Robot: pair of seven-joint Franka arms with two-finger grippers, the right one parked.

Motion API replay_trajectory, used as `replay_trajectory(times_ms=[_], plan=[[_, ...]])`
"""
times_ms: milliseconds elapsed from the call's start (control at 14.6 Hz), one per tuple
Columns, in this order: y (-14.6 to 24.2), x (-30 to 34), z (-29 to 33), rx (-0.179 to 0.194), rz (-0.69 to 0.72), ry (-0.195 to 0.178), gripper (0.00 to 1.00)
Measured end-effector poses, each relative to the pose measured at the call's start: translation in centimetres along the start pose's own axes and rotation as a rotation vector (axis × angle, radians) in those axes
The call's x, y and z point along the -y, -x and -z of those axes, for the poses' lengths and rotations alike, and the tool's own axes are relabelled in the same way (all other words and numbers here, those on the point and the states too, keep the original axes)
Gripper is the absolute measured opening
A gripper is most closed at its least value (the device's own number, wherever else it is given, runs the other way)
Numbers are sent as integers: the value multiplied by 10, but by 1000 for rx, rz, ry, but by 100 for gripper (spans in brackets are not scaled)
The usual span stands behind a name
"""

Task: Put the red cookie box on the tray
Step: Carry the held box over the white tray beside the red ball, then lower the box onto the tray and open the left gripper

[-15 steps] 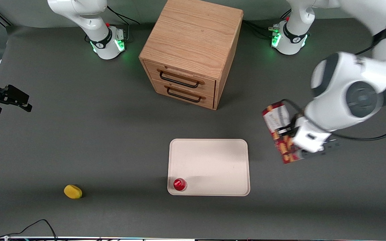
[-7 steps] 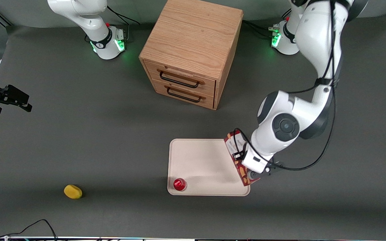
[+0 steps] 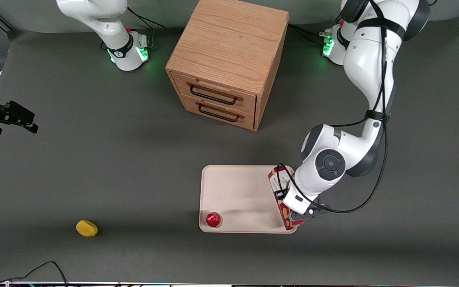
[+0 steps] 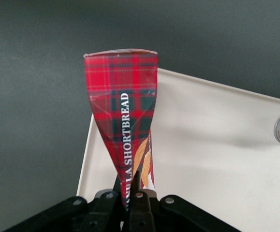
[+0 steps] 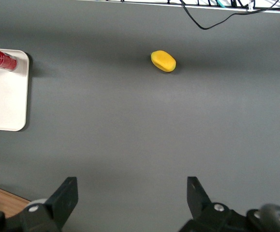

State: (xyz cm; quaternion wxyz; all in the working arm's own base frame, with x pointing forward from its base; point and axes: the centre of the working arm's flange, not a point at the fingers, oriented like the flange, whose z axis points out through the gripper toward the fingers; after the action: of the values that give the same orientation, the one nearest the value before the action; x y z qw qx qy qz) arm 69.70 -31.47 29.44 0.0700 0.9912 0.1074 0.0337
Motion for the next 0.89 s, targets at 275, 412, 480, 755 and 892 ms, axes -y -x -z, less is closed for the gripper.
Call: replay_trajectory(times_ms=[275, 412, 480, 755, 892], plan=[[0, 3, -24, -5, -2, -2, 6], [0, 4, -36, -7, -6, -5, 6], [0, 5, -41, -7, -7, -6, 6], [1, 6, -48, -9, -11, -5, 15], [-1, 7, -46, -9, -9, -5, 37]])
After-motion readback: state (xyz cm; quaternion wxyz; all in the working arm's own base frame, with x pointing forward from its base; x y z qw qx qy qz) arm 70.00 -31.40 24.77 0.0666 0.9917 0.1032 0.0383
